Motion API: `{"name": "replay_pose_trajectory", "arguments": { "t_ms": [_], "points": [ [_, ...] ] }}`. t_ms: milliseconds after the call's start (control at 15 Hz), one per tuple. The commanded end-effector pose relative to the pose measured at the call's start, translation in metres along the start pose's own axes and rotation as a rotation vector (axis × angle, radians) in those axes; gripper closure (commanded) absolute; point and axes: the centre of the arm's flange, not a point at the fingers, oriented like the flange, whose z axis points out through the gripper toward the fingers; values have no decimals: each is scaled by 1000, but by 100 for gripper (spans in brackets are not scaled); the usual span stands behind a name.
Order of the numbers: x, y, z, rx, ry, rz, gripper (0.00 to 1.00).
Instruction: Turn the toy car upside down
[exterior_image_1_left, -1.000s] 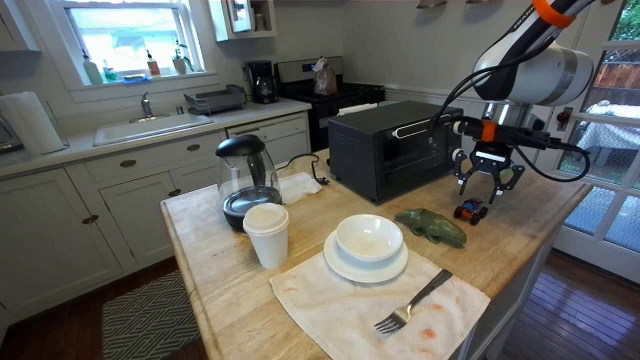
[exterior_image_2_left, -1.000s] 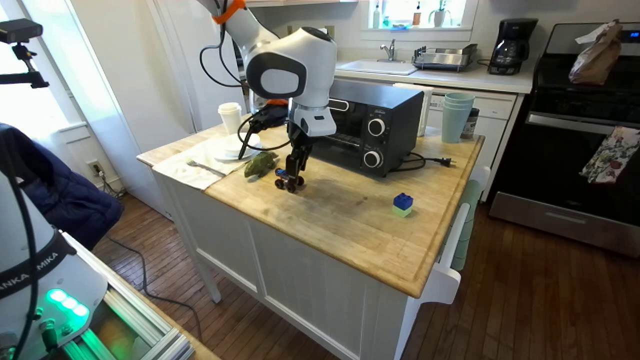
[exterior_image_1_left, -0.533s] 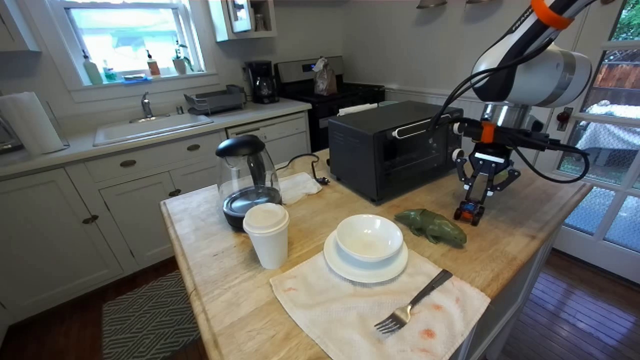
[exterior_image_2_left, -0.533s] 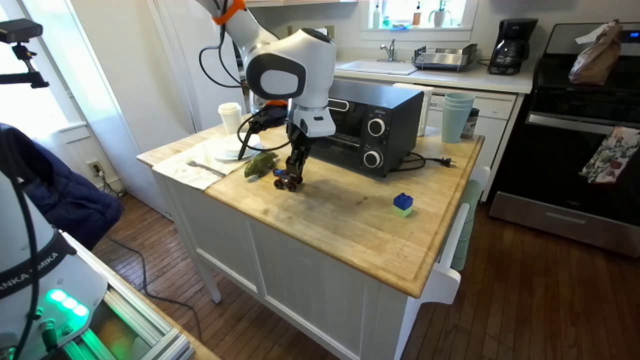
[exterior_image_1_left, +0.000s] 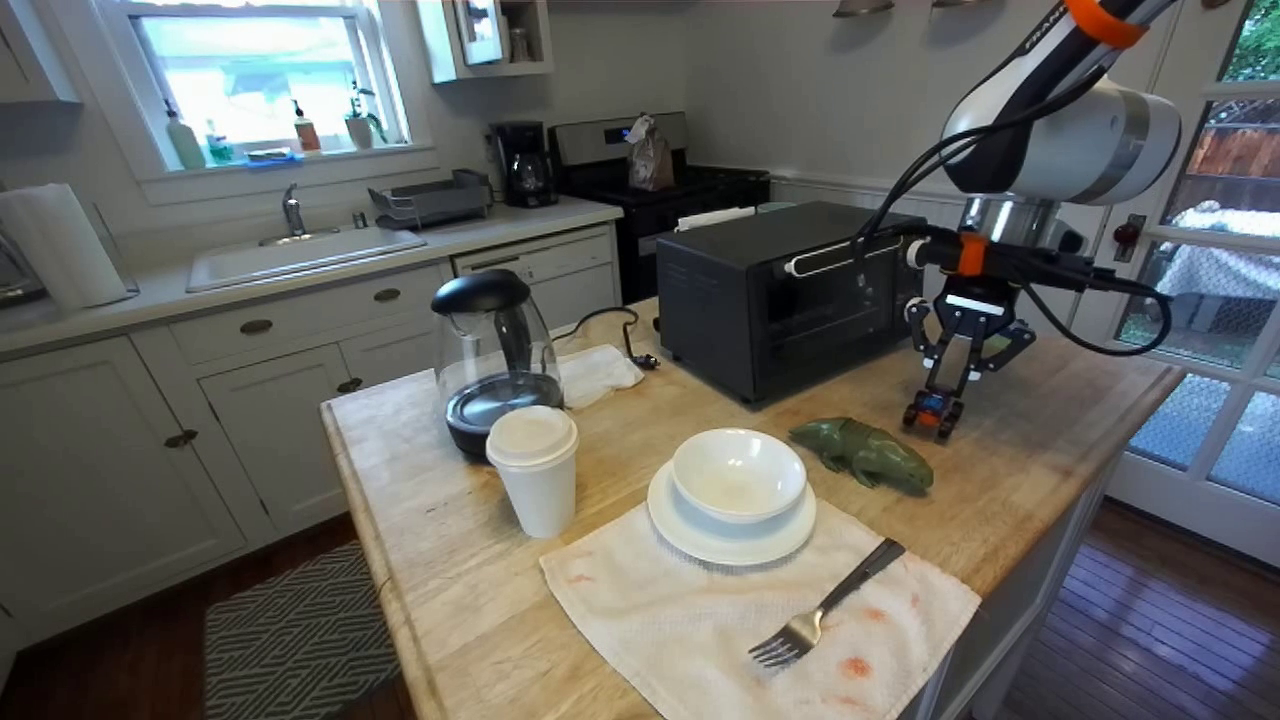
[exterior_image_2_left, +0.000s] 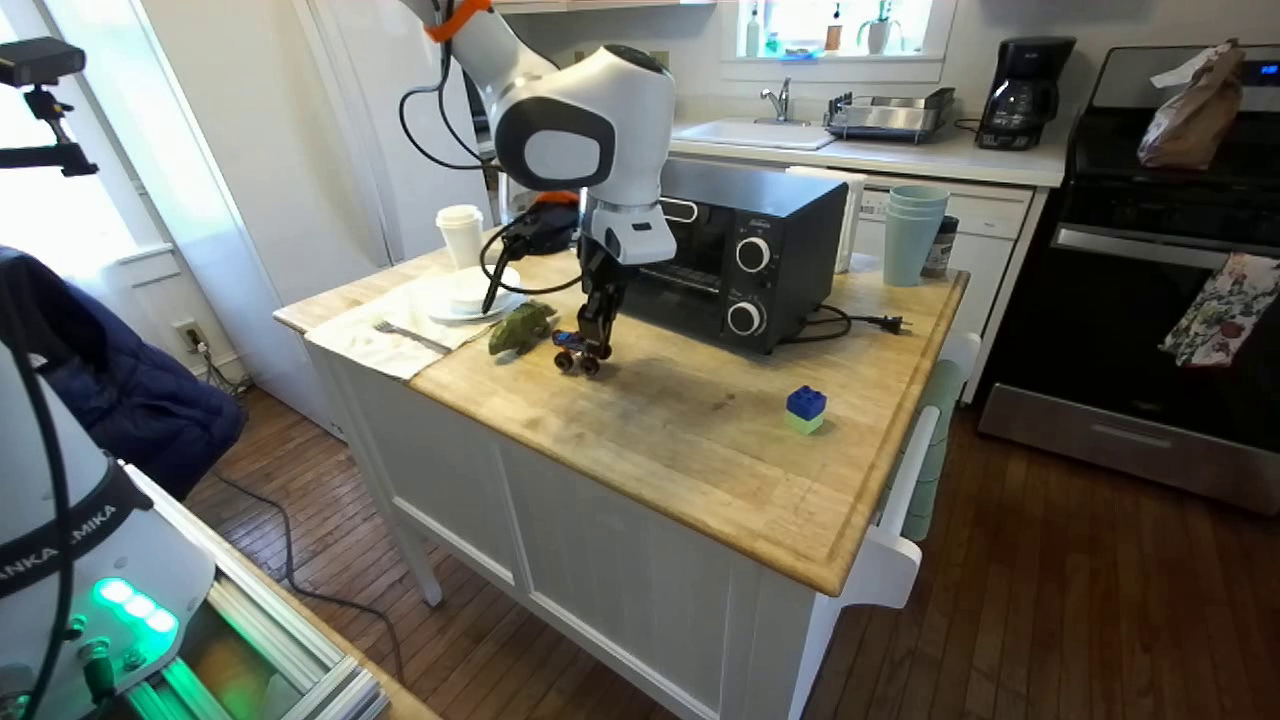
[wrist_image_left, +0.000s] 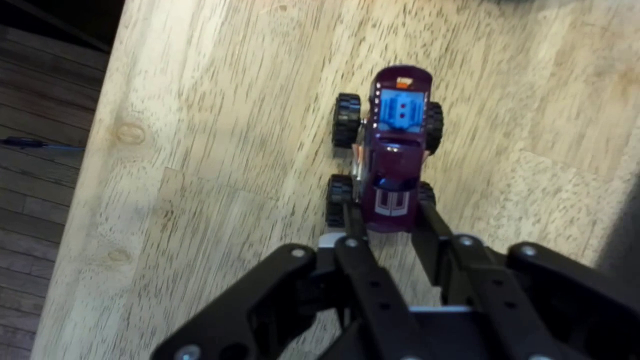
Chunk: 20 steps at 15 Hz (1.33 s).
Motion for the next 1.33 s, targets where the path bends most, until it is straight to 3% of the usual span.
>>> {"name": "replay_pose_trajectory", "arguments": {
  "t_ms": [0,600,1267],
  "points": [
    [-5,-6,-21,-2,95,20,93],
    [-14,-22,-32,-175,492,-92,93],
    [-31,-33,-2,-182,826,-140,93]
  ]
}}
